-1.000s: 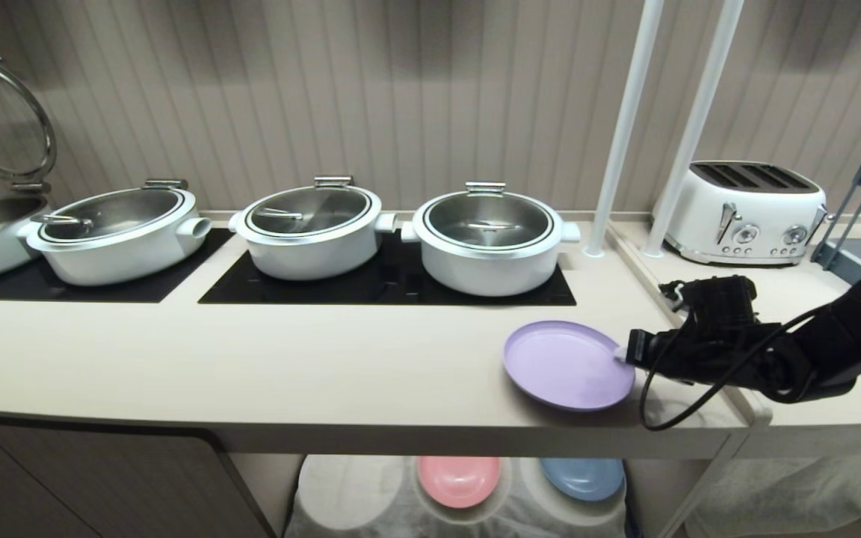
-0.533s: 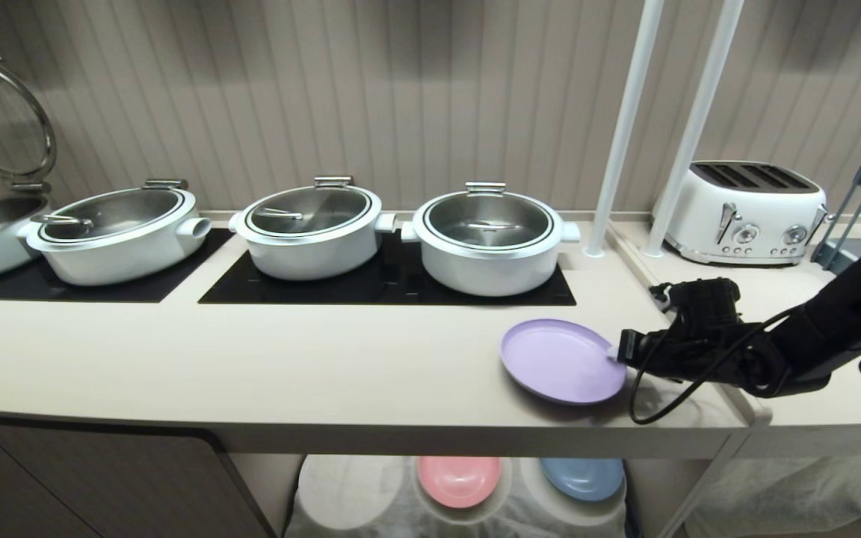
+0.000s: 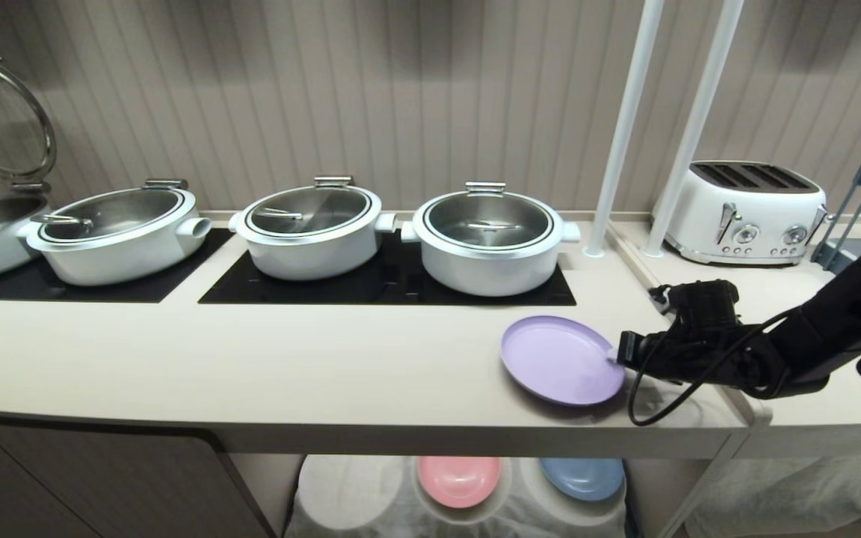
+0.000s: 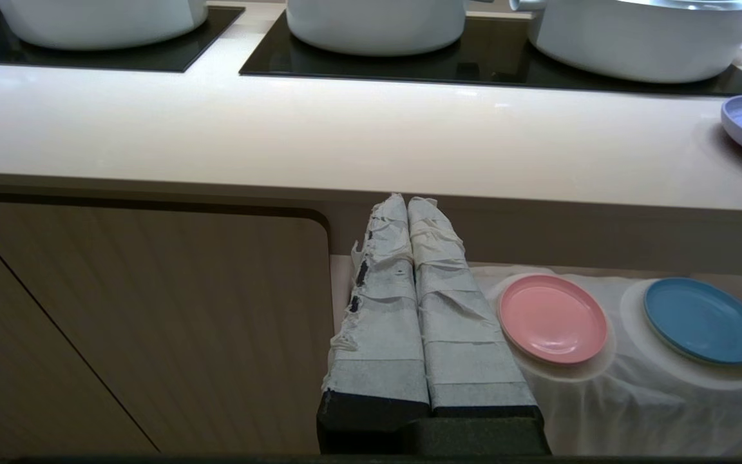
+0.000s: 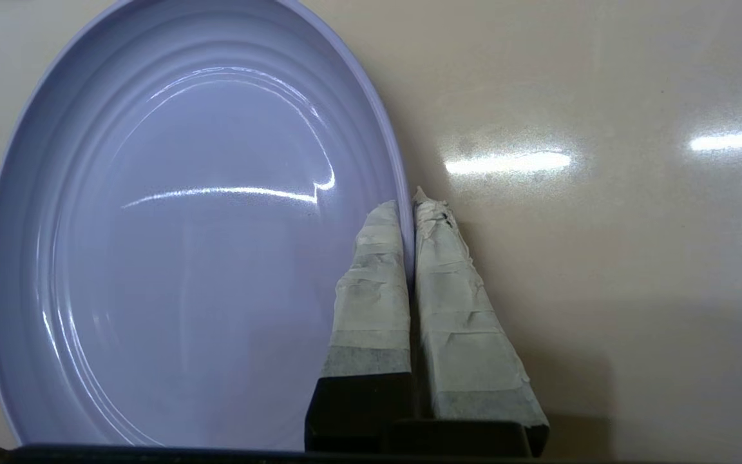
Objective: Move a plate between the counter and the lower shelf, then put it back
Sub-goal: Put the plate
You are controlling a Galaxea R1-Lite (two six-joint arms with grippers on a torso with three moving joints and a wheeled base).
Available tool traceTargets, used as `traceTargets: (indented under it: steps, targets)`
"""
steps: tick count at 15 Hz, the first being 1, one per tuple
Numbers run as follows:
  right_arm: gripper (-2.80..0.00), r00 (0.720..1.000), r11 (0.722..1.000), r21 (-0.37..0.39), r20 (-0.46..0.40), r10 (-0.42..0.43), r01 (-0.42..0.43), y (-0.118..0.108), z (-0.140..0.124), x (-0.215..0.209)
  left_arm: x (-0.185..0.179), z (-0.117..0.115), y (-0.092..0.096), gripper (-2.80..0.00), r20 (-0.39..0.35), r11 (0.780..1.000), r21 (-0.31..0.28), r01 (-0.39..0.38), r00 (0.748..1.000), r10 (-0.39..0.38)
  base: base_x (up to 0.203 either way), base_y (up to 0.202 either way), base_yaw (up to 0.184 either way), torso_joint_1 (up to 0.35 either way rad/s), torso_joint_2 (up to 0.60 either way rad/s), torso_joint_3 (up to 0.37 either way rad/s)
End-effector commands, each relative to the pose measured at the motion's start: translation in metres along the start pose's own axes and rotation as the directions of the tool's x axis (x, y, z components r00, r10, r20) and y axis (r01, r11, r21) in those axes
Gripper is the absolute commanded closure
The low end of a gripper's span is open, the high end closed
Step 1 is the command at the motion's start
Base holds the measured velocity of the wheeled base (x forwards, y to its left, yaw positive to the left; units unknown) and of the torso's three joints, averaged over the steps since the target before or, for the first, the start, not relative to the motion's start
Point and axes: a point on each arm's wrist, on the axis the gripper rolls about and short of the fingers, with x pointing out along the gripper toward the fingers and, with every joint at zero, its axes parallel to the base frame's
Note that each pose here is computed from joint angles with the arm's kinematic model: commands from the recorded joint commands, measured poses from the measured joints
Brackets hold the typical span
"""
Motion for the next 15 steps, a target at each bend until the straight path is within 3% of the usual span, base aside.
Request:
traceTargets:
  steps: [1, 14, 15]
  targets:
    - [0.00, 1.000, 1.000, 0.000, 0.008, 0.006, -0.006, 0.0014, 0.0020, -0.0014, 0.0001, 0.0000, 0.0000, 0.00, 0.000, 1.000, 0.000, -0.002, 1.000, 0.002, 0.000, 0.000, 0.000, 0.000, 0.00, 0.000]
    - [0.00, 1.000, 1.000, -0.006, 0.004, 0.003, -0.003, 0.0018, 0.0017, -0.0035, 0.0001, 0.0000, 0.0000, 0.00, 0.000, 1.000, 0.000, 0.000, 1.000, 0.000, 0.000, 0.000, 0.000, 0.000, 0.00, 0.000]
    - [-1.84, 1.000, 1.000, -0.007, 0.006, 0.004, -0.004, 0.0018, 0.0018, -0.0035, 0.0001, 0.0000, 0.0000, 0.00, 0.000, 1.000, -0.001, -0.002, 1.000, 0.002, 0.000, 0.000, 0.000, 0.000, 0.00, 0.000]
